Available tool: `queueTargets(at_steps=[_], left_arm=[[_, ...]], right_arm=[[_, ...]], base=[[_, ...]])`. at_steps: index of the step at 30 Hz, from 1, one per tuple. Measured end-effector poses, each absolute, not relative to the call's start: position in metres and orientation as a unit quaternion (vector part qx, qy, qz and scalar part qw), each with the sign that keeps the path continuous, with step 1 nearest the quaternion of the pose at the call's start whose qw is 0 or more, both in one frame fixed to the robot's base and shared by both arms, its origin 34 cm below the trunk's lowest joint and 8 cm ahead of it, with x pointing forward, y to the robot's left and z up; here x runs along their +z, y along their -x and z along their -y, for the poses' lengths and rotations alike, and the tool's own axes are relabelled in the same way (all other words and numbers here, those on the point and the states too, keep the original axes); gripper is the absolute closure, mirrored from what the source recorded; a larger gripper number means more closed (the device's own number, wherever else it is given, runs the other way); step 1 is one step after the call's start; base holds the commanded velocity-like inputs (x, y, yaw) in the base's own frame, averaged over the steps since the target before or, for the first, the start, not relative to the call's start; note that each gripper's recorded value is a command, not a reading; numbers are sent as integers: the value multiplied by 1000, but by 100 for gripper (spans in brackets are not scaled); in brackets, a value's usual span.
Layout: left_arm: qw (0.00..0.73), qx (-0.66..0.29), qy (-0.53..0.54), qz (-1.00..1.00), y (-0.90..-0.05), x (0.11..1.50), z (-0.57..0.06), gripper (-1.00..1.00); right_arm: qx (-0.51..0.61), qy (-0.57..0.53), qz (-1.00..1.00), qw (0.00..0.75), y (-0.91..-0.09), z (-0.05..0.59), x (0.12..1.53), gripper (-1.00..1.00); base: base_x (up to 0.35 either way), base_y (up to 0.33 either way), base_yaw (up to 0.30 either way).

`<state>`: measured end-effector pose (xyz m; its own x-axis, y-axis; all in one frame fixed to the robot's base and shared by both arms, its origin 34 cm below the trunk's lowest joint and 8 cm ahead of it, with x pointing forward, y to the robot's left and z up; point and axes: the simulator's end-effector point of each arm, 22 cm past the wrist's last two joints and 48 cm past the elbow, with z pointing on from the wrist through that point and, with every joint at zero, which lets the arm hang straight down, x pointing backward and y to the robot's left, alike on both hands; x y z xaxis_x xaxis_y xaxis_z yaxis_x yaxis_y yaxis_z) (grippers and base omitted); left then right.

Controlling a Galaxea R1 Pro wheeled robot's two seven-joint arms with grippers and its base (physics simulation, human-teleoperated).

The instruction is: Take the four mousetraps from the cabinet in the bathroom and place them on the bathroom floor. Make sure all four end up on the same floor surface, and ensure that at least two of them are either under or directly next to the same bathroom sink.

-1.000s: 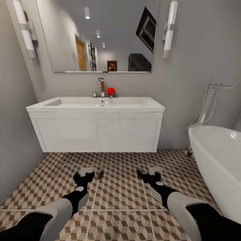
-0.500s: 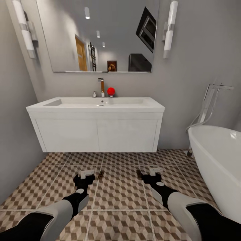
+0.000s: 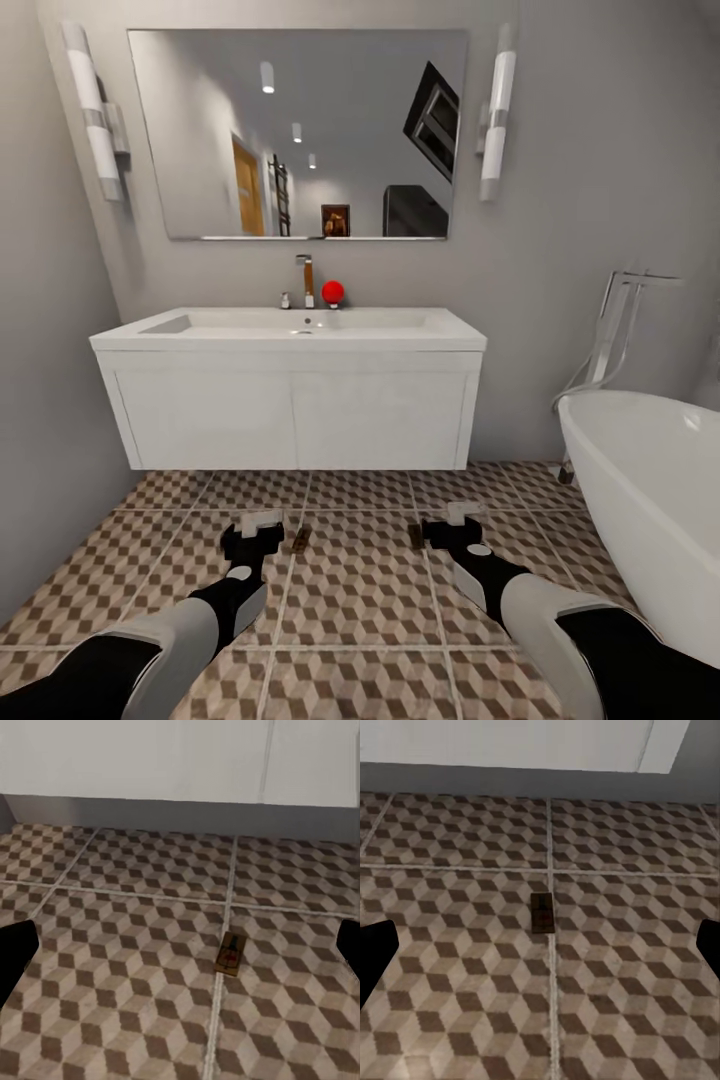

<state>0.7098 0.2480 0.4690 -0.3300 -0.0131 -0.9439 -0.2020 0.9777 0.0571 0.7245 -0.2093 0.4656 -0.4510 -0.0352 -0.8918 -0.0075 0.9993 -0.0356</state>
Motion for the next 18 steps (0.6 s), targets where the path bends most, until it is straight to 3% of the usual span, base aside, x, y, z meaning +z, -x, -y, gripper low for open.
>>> queueTargets(at_steps=[18], left_arm=[[586, 84, 69, -803, -713, 508, -255, -100]], right_arm=[[-13, 17, -852, 523, -712, 210, 484, -100]], base=[[0, 0, 0]])
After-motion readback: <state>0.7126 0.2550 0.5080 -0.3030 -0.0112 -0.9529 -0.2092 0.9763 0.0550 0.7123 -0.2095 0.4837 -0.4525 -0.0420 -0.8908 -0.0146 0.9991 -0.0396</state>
